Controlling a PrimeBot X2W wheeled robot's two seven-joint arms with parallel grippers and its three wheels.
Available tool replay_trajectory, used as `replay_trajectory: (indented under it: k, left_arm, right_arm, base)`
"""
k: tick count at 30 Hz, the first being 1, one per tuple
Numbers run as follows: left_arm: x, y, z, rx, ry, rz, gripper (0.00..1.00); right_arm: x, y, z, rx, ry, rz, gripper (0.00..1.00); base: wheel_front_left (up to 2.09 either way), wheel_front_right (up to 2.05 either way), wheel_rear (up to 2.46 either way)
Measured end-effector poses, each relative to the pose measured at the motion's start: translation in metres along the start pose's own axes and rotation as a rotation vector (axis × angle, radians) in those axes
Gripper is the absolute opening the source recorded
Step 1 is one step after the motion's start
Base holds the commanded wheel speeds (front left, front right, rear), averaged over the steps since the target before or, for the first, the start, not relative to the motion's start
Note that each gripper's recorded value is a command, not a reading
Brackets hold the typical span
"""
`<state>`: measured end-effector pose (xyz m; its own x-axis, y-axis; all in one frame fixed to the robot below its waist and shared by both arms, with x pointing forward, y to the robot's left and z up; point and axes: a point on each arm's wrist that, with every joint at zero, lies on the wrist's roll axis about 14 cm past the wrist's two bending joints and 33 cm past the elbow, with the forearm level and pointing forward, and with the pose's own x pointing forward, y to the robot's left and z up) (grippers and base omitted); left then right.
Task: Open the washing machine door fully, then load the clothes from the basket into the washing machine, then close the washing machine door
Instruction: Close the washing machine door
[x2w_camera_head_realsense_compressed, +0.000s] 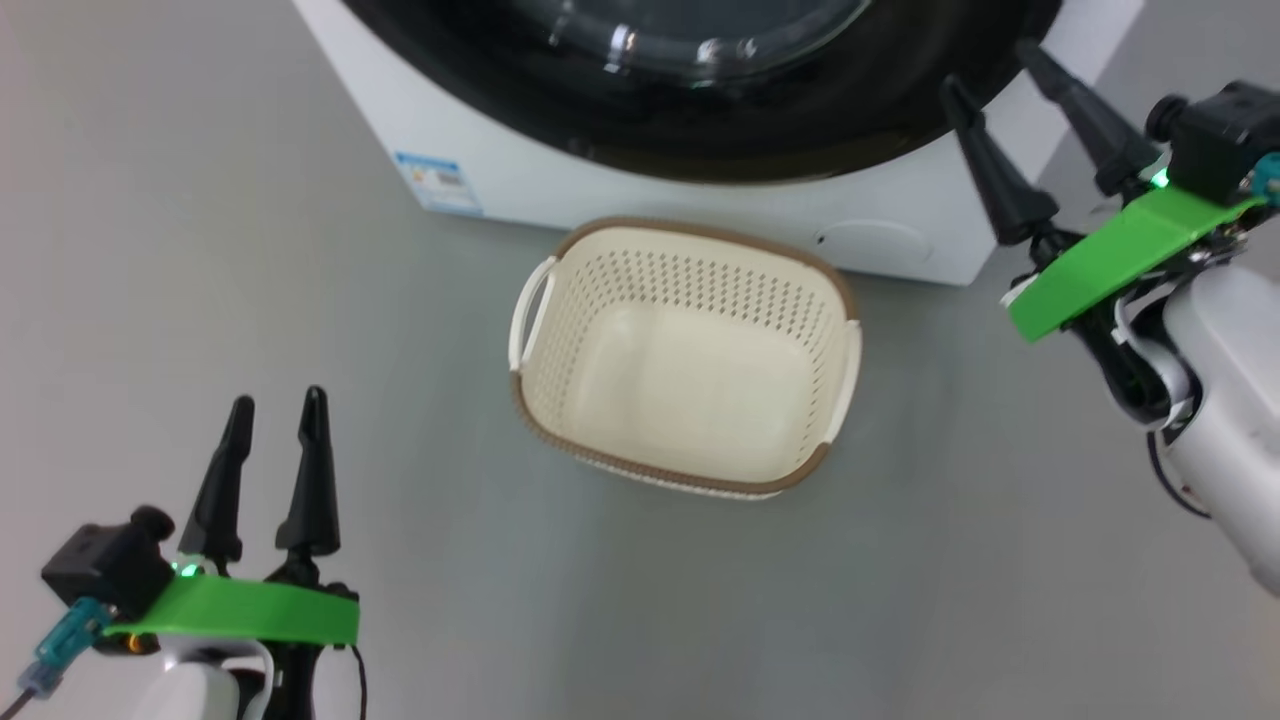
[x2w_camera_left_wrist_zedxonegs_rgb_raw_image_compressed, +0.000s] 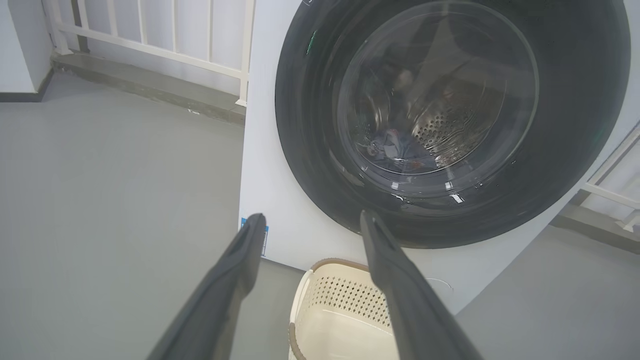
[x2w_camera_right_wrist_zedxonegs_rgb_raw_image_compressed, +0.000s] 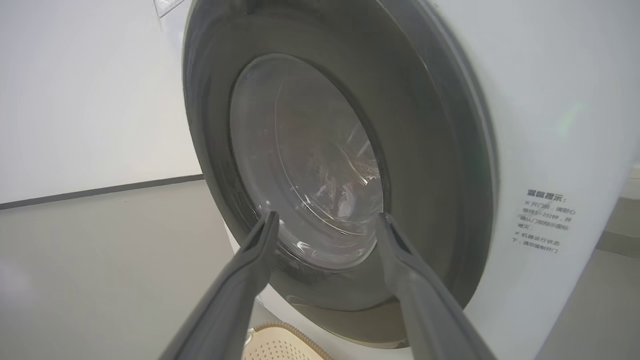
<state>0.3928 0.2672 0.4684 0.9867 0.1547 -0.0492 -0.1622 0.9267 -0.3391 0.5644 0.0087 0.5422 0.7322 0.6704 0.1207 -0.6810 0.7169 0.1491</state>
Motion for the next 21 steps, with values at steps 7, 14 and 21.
replay_trajectory:
  k: [7, 14, 21]
  left_arm:
    - [-0.006, -0.016, 0.001, -0.013, -0.002, -0.054, 1.0]
    - [-0.008, -0.032, 0.0, -0.016, 0.0, -0.11, 1.0]
    - [-0.008, -0.055, -0.003, -0.017, 0.005, -0.168, 1.0]
  right_arm:
    - [-0.037, 0.005, 0.021, 0.006, -0.034, -0.046, 1.0]
    - [-0.083, 0.009, 0.03, 0.04, -0.067, -0.116, 1.0]
    - [-0.129, 0.005, 0.035, 0.045, -0.086, -0.205, 1.0]
  base:
    - [0.0, 0.0, 0.0]
    - [0.0, 0.0, 0.0]
    - [0.0, 0.0, 0.0]
